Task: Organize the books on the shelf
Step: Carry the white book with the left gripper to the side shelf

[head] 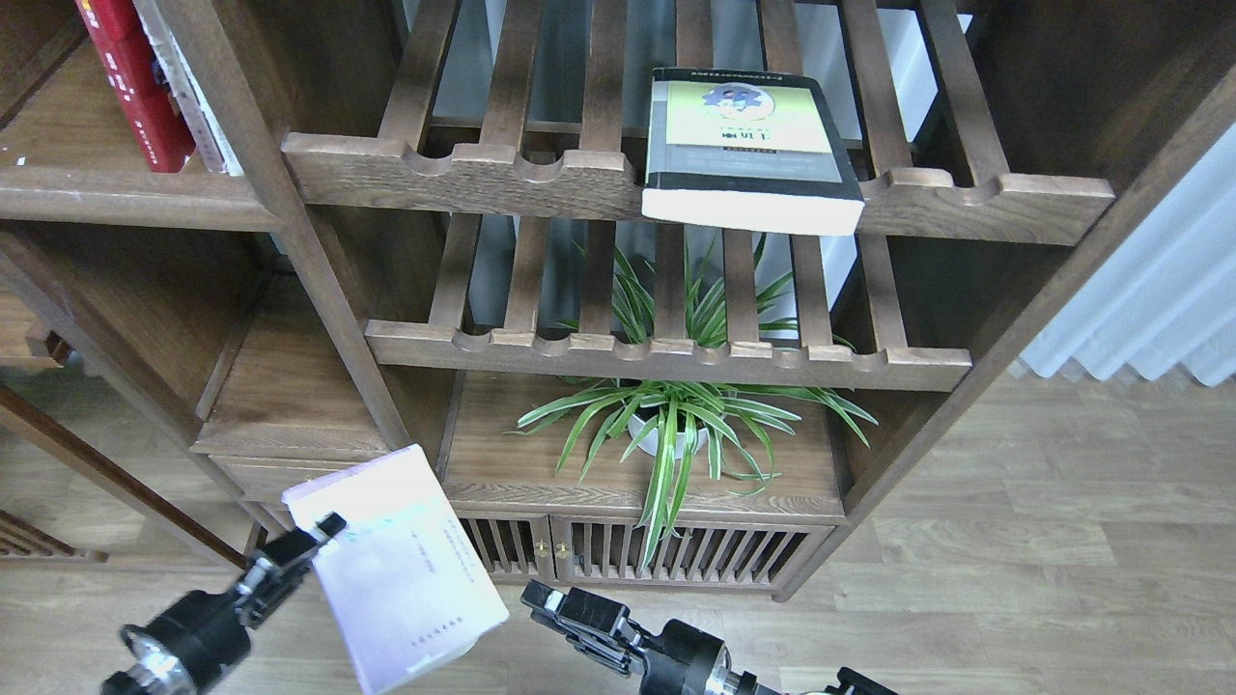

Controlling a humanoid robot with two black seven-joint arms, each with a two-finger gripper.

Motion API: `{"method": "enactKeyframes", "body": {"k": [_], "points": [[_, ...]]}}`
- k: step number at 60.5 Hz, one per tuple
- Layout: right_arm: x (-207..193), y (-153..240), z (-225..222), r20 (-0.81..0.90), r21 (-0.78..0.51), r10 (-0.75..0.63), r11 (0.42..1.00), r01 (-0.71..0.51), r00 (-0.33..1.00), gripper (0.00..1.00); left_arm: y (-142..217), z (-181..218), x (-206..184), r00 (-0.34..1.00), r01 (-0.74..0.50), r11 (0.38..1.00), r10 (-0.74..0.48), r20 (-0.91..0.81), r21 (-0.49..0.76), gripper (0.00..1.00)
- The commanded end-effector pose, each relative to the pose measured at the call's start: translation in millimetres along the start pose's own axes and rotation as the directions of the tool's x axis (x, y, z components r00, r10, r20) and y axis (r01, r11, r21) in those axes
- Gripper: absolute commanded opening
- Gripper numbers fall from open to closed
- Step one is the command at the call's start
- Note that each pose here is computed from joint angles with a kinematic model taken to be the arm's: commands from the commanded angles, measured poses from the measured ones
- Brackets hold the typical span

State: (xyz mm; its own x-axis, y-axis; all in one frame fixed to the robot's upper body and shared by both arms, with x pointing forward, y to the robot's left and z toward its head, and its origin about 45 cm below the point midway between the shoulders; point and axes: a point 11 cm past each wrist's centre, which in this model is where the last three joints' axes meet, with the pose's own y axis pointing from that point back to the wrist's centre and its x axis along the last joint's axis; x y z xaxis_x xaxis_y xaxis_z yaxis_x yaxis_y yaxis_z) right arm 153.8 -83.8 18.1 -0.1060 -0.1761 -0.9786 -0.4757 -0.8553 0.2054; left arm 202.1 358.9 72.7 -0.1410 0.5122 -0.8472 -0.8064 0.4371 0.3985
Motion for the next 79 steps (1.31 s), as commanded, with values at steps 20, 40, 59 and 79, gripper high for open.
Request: {"method": "enactKeyframes", "body": {"k": [20,40,59,79], "points": [[2.4,2.9,0.2,0.011,0.014,0.005,1.0,-0.005,1.0,0.79,54.6,100.0,-46.9,0.983,0.069,0.979,-0.034,0.181,-0.191,0.07],[3.0,3.6,1.7,0.01,0.011,0.007,1.0,-0.007,1.0,0.79,92.2,177.9,-102.8,0.935,0.18,0.921,-0.051,0.35,-0.347,0.07],[4.6,5.0,4.1,0.017,0.011,0.01,1.0,-0.01,1.0,0.79,120.7,235.0,-157.4,0.861,0.269,0.871,-0.025,0.509,-0.412,0.05],[7.4,7.7,9.5,0.025,0.007,0.017,1.0,-0.017,1.0,0.79,124.2,260.0,-194.0,0.783,0.312,0.871,-0.01,0.622,-0.38,0.05]]}}
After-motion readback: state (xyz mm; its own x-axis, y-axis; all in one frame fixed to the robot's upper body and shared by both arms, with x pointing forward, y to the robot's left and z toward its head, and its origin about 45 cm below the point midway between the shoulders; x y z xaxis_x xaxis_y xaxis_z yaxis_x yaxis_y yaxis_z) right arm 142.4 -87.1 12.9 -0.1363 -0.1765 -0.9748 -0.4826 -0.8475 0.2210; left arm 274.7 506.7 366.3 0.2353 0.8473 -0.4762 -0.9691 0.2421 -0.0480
